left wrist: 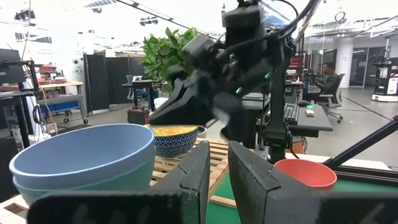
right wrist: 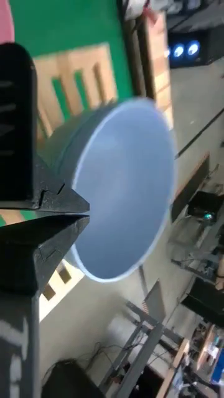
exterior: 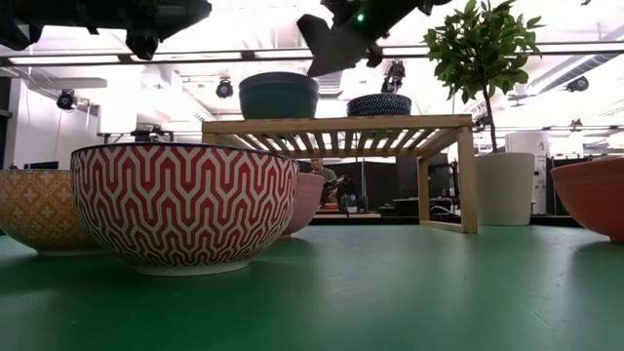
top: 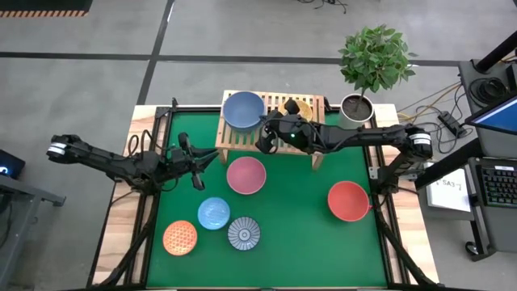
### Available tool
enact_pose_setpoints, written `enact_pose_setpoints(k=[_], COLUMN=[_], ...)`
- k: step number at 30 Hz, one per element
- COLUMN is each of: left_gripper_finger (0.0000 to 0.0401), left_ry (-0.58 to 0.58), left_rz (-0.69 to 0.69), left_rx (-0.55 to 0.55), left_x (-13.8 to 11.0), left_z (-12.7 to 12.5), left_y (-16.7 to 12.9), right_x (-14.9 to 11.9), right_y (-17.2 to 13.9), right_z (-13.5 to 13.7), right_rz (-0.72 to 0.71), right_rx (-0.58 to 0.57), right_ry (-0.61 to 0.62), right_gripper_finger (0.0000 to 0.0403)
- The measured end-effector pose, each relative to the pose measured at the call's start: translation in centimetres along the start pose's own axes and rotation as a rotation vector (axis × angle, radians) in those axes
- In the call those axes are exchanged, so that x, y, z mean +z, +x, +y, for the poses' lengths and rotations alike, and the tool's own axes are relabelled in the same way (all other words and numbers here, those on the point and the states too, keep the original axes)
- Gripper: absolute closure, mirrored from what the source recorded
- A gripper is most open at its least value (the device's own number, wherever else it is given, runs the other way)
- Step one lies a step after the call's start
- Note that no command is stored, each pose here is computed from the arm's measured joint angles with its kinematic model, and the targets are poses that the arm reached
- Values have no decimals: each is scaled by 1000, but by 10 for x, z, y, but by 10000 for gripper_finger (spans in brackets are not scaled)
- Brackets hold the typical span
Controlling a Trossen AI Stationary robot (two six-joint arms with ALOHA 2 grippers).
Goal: Place and stack bowls onto a shelf
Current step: Stack the light blue bowl on top of the green bowl on the shelf, then stack the blue patterned bowl on top of the yellow patterned bowl on the shelf
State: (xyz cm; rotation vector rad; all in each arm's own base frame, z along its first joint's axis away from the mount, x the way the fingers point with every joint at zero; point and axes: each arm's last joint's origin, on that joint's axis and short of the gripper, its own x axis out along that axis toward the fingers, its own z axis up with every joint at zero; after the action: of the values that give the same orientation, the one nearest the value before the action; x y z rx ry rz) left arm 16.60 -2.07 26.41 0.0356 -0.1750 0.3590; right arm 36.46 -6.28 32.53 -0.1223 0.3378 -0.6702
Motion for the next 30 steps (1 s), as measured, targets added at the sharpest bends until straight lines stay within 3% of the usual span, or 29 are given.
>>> enact_pose_setpoints(k=[5,11,15,20,25,30], left_gripper_finger=[361,361,361,361,361,361], left_ry=[-1,-36,-53,-60,-129,-203], left_rz=[0,-6,-9,-2,15,33], left_rx=[-3,-2,-12,-13,-29,-178], left_x=[0,2,3,2,-1,-4], left_z=[0,0,-1,-2,-4,-20], left_y=[0,0,0,1,2,-1], right_x=[22,11,-17,-75,-120,-132], right_y=[-52,-120,-157,-186,-194,-201], right_z=[11,41,61,89,105,110], right_rz=[-81,-74,-18,97,107,108], right_rx=[94,285,426,609,616,652], right_ry=[-13,-40,-13,-27,56,115], right_gripper_finger=[394,394,394,394,394,394])
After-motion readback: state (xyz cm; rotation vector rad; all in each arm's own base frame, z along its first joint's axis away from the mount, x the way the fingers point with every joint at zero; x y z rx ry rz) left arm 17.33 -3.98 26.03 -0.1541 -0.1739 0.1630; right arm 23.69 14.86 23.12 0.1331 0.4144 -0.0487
